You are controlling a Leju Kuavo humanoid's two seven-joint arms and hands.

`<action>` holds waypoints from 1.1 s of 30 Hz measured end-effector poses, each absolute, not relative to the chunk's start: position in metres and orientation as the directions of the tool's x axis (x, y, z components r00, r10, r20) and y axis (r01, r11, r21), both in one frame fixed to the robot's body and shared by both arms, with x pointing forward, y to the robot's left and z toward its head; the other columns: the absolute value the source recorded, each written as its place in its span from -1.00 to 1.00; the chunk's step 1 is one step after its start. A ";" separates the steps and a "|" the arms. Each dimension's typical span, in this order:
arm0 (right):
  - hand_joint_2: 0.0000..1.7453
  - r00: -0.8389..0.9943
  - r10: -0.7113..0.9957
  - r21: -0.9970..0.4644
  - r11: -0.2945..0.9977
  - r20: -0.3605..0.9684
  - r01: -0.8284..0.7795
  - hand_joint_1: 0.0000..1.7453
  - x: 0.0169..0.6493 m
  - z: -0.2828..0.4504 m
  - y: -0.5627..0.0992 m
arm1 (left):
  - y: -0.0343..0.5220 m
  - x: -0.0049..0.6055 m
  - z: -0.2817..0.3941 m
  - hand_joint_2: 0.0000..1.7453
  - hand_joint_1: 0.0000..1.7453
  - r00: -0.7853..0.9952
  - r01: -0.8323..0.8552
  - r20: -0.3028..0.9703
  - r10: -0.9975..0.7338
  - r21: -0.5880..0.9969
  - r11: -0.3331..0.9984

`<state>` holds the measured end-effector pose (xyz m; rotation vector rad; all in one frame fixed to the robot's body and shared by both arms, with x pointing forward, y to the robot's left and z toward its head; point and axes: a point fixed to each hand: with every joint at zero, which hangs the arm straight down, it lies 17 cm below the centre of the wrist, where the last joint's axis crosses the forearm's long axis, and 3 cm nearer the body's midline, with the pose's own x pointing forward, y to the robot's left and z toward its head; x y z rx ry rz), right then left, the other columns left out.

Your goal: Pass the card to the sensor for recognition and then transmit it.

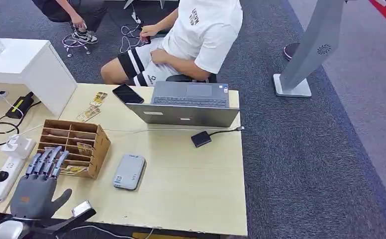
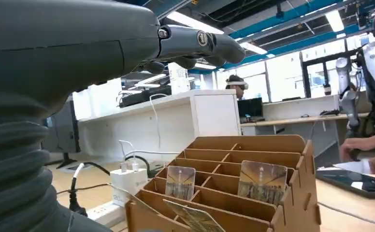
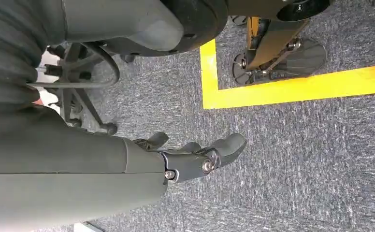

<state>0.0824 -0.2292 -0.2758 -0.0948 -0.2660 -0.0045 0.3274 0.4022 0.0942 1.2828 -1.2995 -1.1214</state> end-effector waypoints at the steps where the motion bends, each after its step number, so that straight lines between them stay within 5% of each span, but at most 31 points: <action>1: 1.00 0.965 0.007 -0.093 0.996 0.262 0.018 -1.00 0.082 -0.276 -0.229 | 0.403 0.327 0.093 1.00 -1.00 0.014 -0.112 0.026 -1.000 0.993 0.024; 33: 1.00 0.964 0.050 -0.082 0.996 0.260 -0.029 -1.00 0.082 -0.276 -0.229 | 0.448 0.342 0.046 1.00 -1.00 0.147 0.009 0.011 -0.989 1.000 0.012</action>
